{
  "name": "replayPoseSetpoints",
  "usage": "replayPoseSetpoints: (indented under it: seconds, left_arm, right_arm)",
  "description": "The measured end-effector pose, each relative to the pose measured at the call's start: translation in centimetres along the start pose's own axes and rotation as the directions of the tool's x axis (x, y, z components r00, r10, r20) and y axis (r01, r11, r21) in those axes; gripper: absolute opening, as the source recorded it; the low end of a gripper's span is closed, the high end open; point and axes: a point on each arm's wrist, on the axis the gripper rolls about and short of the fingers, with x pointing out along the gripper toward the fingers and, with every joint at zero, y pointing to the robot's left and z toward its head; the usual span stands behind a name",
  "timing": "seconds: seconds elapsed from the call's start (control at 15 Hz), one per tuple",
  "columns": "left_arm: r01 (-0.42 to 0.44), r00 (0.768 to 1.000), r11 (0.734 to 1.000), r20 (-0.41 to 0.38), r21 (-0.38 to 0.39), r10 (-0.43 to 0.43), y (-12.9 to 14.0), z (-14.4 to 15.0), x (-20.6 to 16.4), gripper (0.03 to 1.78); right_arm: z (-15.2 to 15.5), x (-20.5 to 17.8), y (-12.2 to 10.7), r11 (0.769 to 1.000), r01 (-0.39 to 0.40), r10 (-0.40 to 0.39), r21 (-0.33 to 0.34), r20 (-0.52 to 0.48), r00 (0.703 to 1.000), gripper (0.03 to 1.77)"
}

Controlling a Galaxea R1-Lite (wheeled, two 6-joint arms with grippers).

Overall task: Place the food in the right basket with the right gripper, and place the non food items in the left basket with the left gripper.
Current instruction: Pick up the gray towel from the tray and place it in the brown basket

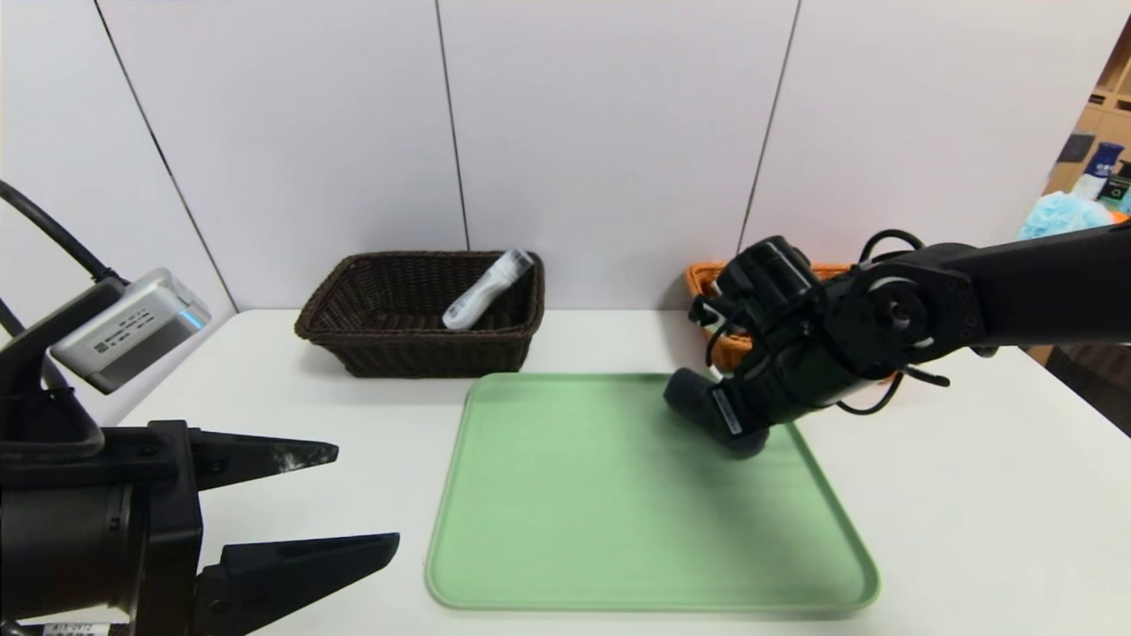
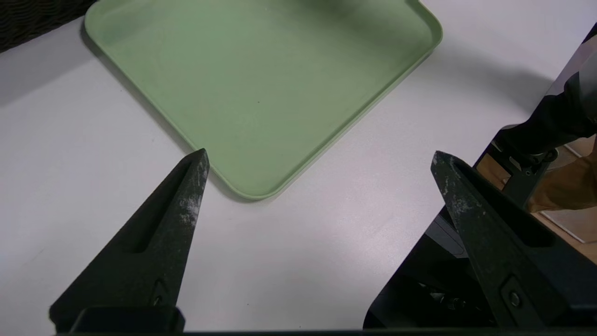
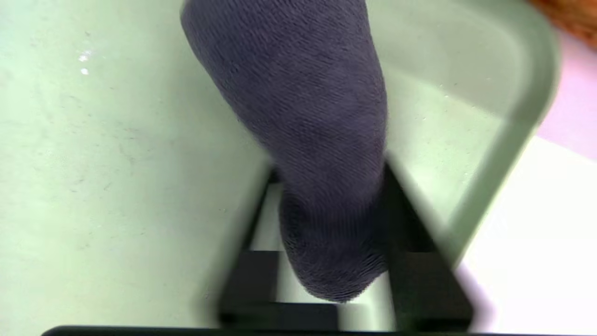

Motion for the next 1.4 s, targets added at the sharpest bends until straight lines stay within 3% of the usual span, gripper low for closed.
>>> replayPoseSetpoints:
  seconds: [0.33, 0.67, 0.87, 1.13, 1.27, 1.4]
  left_arm:
    - [-0.037, 0.999, 0.999, 0.037, -0.009, 0.038, 0.2, -0.1, -1.1, 1.69]
    - [-0.102, 0.993, 0.994, 0.058, -0.039, 0.104, 0.4, -0.6, -2.9, 1.69]
    - [-0.123, 0.990, 0.991, 0.060, -0.053, 0.126, 0.4, -0.9, -3.5, 1.69]
    - [-0.131, 0.990, 0.989, 0.050, -0.062, 0.134, 0.4, -1.2, -3.7, 1.69]
    - [-0.131, 0.991, 0.989, 0.034, -0.069, 0.133, 0.5, -1.7, -3.5, 1.69]
    - [-0.136, 0.990, 0.988, 0.021, -0.076, 0.138, 0.6, -2.2, -3.3, 1.69]
  right_arm:
    - [1.2, -2.9, 1.6, 0.999, -0.030, 0.034, -0.042, 0.098, 0.995, 0.22]
    - [4.5, -6.0, 3.8, 0.994, -0.075, 0.094, -0.079, 0.268, 0.959, 0.22]
    - [7.1, -7.5, 5.0, 0.990, -0.106, 0.133, -0.090, 0.402, 0.906, 0.22]
    - [9.1, -7.5, 6.7, 0.983, -0.121, 0.173, -0.135, 0.495, 0.851, 0.22]
    - [10.5, -6.5, 7.4, 0.973, -0.149, 0.225, -0.178, 0.578, 0.784, 0.22]
    - [11.2, -5.4, 8.3, 0.944, -0.221, 0.328, -0.247, 0.606, 0.725, 0.22]
